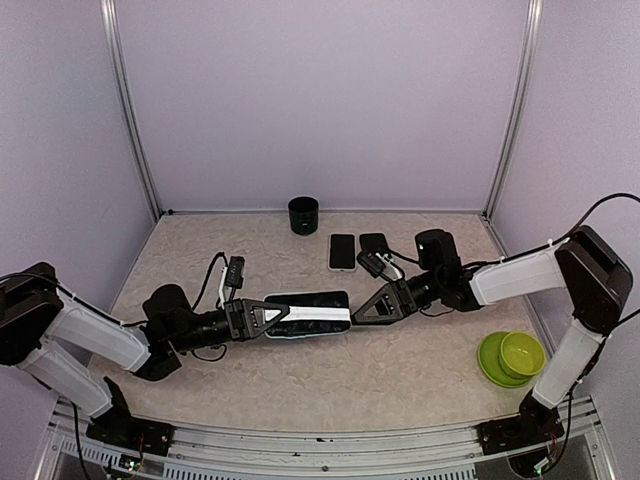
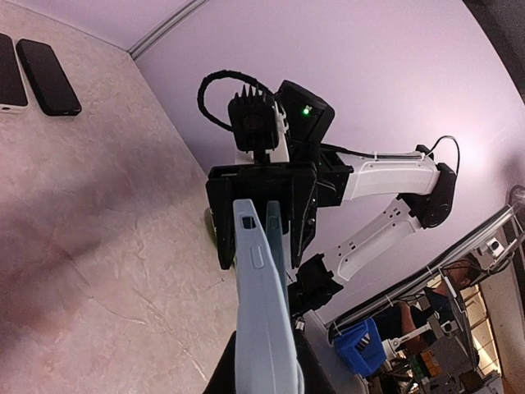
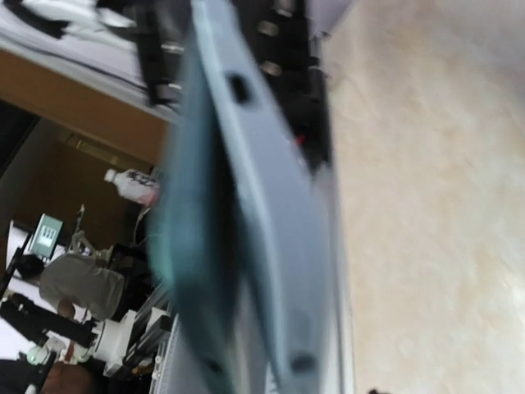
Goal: Put the phone into the phone case
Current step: Press the top right corner of the phone case.
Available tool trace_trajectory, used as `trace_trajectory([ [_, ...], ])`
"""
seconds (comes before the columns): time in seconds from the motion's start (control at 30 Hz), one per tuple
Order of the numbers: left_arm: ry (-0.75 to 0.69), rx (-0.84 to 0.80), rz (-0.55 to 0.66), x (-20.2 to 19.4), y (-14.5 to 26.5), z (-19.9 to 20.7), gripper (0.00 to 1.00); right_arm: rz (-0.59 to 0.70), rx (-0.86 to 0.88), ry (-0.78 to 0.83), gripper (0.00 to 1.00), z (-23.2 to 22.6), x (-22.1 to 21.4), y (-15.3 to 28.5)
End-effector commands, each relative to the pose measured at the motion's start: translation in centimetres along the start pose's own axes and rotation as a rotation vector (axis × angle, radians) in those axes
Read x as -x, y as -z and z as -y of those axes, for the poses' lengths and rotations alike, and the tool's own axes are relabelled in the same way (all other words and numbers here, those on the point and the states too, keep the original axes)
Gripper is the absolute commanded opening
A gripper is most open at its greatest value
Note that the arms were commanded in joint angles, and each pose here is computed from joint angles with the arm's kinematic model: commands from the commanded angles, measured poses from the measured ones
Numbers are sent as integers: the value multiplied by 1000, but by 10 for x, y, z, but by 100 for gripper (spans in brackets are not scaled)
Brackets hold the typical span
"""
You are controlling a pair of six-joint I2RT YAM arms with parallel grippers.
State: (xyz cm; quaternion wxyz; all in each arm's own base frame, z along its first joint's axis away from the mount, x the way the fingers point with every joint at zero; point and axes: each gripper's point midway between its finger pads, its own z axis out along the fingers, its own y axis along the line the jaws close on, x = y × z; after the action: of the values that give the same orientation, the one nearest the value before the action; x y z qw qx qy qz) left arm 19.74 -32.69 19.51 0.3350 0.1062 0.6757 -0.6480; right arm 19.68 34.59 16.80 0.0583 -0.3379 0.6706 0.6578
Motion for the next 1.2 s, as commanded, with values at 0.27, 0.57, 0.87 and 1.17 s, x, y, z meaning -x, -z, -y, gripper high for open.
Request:
trace_trajectory([
  [0.27, -3, -190, 6, 5, -7, 35, 0, -15, 121, 137, 50, -43, 13, -8],
  [0.57, 6, -182, 5, 3, -9, 32, 0, -49, 185, 143, 34, -55, 7, -17],
  [0.87, 15, -160, 2, 0, -10, 25, 5, -59, 184, 120, 10, -53, 5, -22],
  [1.17, 15, -62, -1, -4, -10, 4, 19, -15, -15, 87, 0, -23, 20, -24],
])
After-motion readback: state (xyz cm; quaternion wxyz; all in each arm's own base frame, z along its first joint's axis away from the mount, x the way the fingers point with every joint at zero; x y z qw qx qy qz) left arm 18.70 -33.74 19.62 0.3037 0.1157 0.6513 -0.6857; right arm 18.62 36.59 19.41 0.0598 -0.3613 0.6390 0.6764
